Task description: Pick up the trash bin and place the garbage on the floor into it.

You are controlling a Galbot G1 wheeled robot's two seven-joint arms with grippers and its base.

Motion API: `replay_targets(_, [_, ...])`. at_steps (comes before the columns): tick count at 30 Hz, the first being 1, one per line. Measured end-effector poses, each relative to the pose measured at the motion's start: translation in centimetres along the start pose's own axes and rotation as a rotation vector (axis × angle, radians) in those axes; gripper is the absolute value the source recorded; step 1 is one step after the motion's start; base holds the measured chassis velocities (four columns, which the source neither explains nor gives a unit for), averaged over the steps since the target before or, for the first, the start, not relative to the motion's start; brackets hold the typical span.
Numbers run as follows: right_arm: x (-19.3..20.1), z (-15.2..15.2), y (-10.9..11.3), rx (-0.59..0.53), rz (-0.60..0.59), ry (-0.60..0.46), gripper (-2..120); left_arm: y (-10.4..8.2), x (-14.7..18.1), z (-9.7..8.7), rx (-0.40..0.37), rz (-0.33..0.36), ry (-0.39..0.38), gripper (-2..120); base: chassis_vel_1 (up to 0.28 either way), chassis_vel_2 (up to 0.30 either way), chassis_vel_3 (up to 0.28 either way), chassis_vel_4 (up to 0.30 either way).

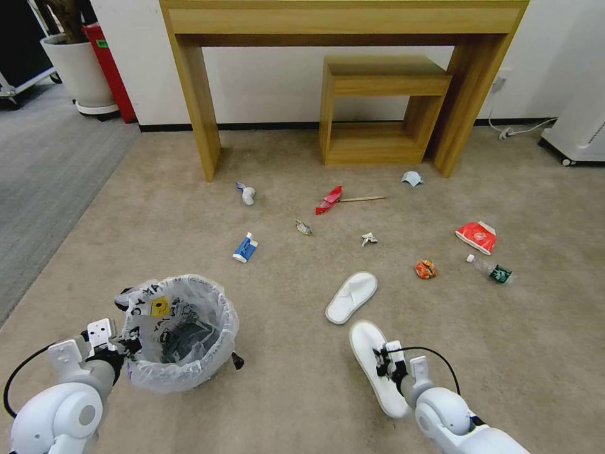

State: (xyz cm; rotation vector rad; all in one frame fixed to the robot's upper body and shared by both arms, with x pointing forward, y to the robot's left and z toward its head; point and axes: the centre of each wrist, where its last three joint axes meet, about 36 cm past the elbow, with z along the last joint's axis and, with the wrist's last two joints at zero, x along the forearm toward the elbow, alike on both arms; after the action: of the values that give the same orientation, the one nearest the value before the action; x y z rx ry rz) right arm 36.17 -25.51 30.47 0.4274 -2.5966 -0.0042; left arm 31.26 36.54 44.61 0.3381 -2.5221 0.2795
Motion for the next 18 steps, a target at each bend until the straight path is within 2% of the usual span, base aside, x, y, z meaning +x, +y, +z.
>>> replay_targets(2, [0.8, -2.3, 0.8, -0.009, -0.036, -0.072, 0, -0.3, 0.3, -0.1, -0.001, 0.007, -0.002, 0, 0.0, 0.0, 0.0, 0.0])
replay_targets(3, [0.8, -2.3, 0.8, -0.009, -0.036, -0.072, 0, -0.3, 0.3, -0.1, -0.001, 0.007, -0.002, 0, 0.0, 0.0, 0.0, 0.0])
replay_targets(6, [2.3, -6.4, 2.4, -0.021, -0.108, -0.194, 0, -0.7, 0.8, -0.3, -0.003, 0.019, -0.003, 0, 0.0, 0.0, 0.0, 0.0])
replay_targets(7, [2.3, -6.4, 2.4, -0.021, -0.108, -0.194, 0, -0.7, 0.8, -0.3, -0.003, 0.019, -0.003, 0, 0.0, 0.0, 0.0, 0.0])
replay_targets(11, [4.3, -11.9, 4.1, -0.02, -0.223, -0.358, 0, -1.3, 1.8, -0.6, -0.009, 0.038, 0.001, 0, 0.0, 0.0, 0.0, 0.0])
replay_targets(12, [4.3, -11.9, 4.1, -0.02, -0.223, -0.358, 0, -1.3, 1.8, -0.6, -0.009, 0.038, 0.001, 0, 0.0, 0.0, 0.0, 0.0])
replay_targets(14, [5.0, -14.1, 4.8, -0.023, -0.29, -0.44, 0, -1.6, 2.3, -0.7, -0.008, 0.048, 0.005, 0, 0.0, 0.0, 0.0, 0.0])
replay_targets(15, [5.0, -14.1, 4.8, -0.023, -0.29, -0.44, 0, -1.6, 2.3, -0.7, -0.008, 0.048, 0.005, 0, 0.0, 0.0, 0.0, 0.0])
replay_targets(18, [5.3, -16.4, 5.4, -0.031, -0.375, -0.527, 0, -1.8, 3.1, -0.8, -0.014, 0.058, 0.011, 0, 0.0, 0.0, 0.0, 0.0])
